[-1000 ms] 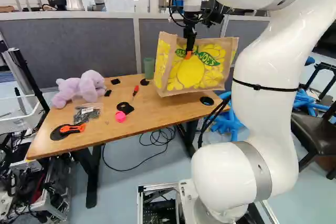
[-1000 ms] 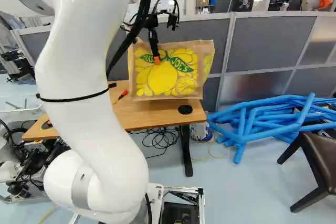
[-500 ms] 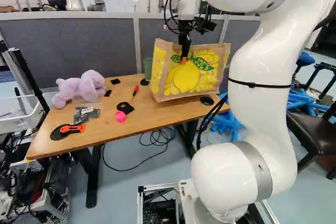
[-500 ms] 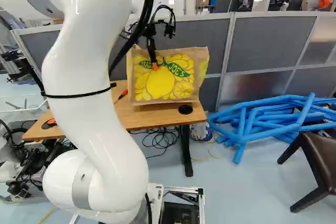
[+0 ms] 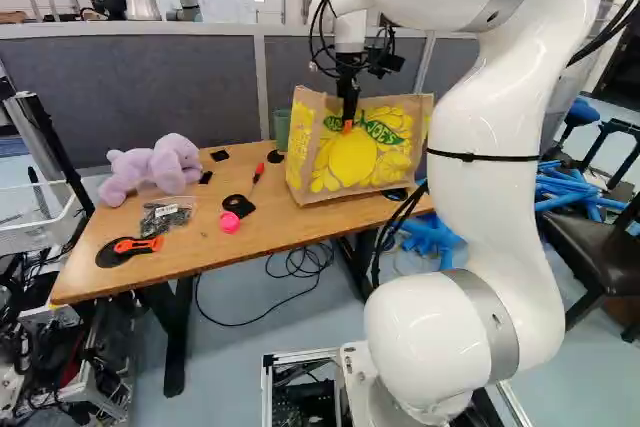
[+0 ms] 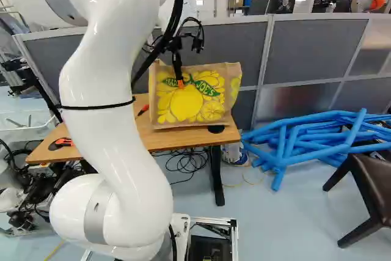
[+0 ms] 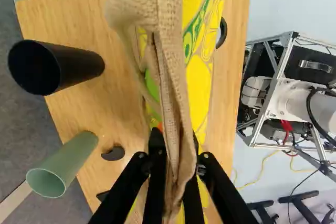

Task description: Pick up the bag on the ground and place it on the table

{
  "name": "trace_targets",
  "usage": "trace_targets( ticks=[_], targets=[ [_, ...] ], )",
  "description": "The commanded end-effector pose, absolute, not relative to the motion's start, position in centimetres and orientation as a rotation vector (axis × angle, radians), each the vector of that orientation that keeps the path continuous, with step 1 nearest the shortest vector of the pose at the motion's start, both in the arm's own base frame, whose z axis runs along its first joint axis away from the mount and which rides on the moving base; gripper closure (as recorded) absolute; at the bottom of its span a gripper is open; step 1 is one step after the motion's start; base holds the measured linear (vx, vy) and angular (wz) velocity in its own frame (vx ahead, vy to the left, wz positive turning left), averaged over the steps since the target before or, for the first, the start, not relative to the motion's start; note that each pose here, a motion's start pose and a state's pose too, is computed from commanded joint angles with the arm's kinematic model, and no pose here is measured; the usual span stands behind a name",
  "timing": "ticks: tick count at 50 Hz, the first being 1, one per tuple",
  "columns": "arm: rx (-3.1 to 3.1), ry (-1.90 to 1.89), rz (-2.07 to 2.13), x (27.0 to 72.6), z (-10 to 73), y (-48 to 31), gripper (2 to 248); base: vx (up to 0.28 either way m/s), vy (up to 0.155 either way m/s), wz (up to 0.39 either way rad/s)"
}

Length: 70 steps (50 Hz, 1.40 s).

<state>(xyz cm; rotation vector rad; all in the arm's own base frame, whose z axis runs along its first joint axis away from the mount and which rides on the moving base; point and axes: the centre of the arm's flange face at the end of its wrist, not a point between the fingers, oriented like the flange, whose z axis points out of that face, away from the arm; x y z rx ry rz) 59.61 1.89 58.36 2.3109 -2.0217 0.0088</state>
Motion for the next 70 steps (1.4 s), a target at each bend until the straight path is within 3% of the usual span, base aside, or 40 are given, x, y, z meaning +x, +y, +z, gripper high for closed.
trace_targets(
  ticks=[61, 62, 67, 68, 70],
  targets=[
    [2.305, -2.015, -0.005, 59.9, 57.58, 1.9, 212, 0.0, 0.0, 0.0],
    [2.305, -2.015, -0.005, 59.9, 57.58, 1.9, 185, 0.0, 0.0, 0.0],
    [2.305, -2.015, -0.005, 59.9, 57.58, 1.9, 185, 0.0, 0.0, 0.0],
    [2.305, -2.015, -0.005, 59.9, 57.58, 1.9, 152, 0.0, 0.0, 0.0],
    [2.305, -2.015, -0.005, 59.9, 57.58, 1.9, 152, 0.0, 0.0, 0.0]
  ],
)
